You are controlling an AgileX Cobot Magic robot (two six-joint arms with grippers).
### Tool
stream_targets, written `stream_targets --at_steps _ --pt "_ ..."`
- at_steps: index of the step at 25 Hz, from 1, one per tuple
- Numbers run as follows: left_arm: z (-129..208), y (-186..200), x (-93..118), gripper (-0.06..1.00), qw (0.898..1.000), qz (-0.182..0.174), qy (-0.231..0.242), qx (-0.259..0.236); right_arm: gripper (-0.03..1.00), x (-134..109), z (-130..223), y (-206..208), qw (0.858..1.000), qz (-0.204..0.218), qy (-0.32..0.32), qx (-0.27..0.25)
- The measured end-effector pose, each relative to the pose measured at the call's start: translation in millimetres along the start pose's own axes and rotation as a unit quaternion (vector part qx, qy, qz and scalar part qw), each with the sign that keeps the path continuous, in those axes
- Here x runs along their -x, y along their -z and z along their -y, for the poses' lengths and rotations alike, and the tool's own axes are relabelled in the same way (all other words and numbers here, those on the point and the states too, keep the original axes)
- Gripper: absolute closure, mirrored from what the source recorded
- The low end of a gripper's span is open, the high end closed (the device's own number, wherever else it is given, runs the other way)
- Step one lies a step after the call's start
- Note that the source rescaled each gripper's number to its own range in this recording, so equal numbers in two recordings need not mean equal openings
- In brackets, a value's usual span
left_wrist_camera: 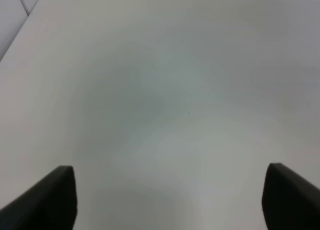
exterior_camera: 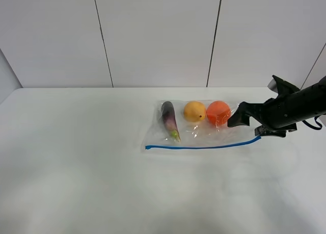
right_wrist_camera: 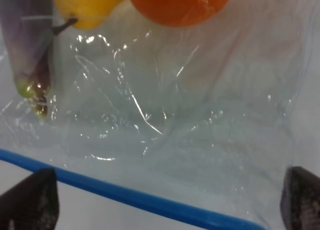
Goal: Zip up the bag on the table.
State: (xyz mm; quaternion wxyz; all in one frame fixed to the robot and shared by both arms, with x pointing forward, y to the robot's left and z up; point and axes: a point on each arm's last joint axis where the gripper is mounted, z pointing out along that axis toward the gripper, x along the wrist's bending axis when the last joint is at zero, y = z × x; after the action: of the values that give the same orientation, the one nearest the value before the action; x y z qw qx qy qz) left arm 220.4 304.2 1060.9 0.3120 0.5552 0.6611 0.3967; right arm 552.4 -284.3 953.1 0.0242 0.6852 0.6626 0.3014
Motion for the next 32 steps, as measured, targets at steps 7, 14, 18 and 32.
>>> stream_targets --at_steps 7,14,18,32 --pt "0 0 0 -0.06 1.0 0.0 0.0 0.0 -0.03 3 -6 2 0.999 0.023 0.042 0.004" --pt "0 0 0 -0.06 1.0 0.0 0.0 0.0 -0.03 15 -6 6 0.989 0.098 0.112 -0.028" --pt "0 0 0 -0.06 1.0 0.0 0.0 0.0 -0.03 30 -3 10 0.975 0.178 0.118 -0.052" --pt "0 0 0 -0.06 1.0 -0.001 0.0 0.0 -0.03 43 -1 16 0.959 0.253 0.107 -0.066"
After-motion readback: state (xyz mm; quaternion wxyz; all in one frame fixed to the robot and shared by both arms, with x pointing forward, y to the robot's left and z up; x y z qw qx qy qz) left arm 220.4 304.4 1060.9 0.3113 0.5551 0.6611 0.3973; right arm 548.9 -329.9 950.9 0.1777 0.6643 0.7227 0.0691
